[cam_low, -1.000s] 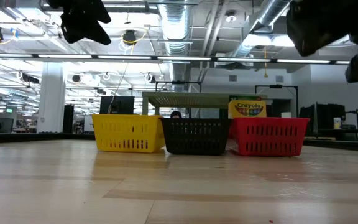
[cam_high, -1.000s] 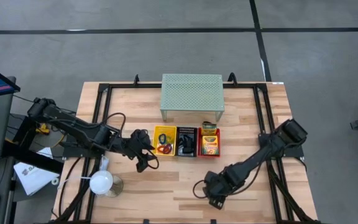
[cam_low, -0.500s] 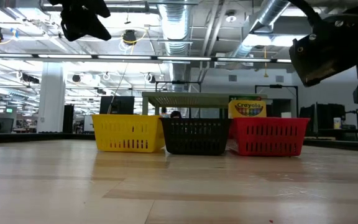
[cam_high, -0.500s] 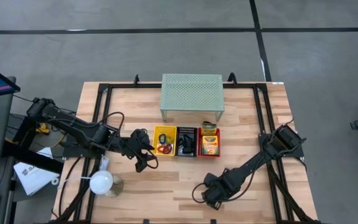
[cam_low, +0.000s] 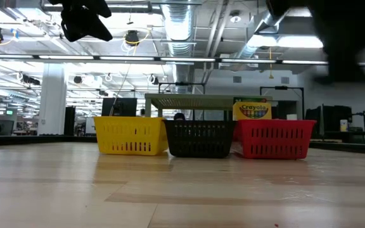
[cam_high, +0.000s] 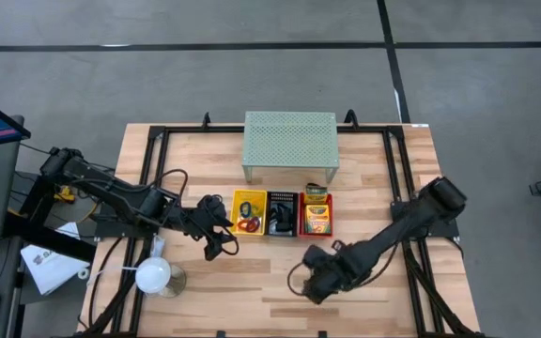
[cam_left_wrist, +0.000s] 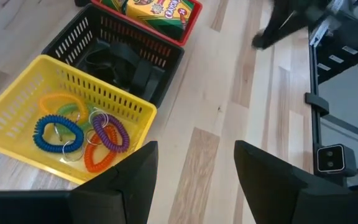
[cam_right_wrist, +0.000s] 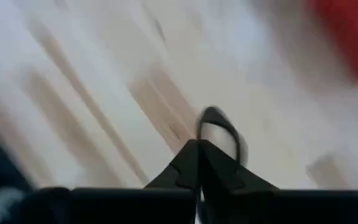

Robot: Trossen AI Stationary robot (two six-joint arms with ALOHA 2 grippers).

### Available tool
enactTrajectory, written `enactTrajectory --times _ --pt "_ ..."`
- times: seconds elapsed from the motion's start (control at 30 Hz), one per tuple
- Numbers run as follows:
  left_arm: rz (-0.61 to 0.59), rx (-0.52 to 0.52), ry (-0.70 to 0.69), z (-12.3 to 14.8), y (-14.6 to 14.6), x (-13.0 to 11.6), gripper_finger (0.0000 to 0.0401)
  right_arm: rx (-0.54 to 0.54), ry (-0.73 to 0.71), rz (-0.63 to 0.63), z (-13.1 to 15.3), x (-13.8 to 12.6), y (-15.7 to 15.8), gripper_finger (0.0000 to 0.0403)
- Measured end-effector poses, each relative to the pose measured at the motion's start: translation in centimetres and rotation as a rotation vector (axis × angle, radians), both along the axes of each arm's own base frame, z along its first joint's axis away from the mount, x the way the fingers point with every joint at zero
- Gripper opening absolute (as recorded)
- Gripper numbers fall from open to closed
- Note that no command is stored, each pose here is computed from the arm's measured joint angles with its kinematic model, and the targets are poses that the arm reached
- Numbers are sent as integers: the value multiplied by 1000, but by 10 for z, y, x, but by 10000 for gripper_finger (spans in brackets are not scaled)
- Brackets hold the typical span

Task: Pick & Place Office Desk Supplies
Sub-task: Put the black rubber band into the black bin

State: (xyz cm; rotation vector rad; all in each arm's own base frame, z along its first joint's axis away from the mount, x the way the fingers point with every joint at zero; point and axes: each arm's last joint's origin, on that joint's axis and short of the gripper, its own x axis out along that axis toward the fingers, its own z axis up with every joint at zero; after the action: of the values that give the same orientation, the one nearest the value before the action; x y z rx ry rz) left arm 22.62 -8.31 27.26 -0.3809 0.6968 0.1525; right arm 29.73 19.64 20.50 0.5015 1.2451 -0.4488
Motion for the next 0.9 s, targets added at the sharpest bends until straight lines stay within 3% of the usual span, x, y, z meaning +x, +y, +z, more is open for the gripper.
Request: enactTrajectory --times 0.17,0.3,0.43,0.6,0.73,0.9 --pt "6 3 -3 0 0 0 207 -76 -285 -114 73 12 -27 3" --pt "27 2 -14 1 1 1 207 -148 -352 -186 91 29 -65 2" --pt "39 -8 -35 2 0 2 207 -177 -383 -214 88 55 -103 1" --pt "46 -28 -58 4 0 3 207 -194 -248 -223 57 75 -138 1" --pt "56 -39 -60 4 0 3 207 -167 -160 -239 30 89 -150 1" --pt "57 -42 -57 4 0 3 207 -151 -107 -346 8 94 -154 18"
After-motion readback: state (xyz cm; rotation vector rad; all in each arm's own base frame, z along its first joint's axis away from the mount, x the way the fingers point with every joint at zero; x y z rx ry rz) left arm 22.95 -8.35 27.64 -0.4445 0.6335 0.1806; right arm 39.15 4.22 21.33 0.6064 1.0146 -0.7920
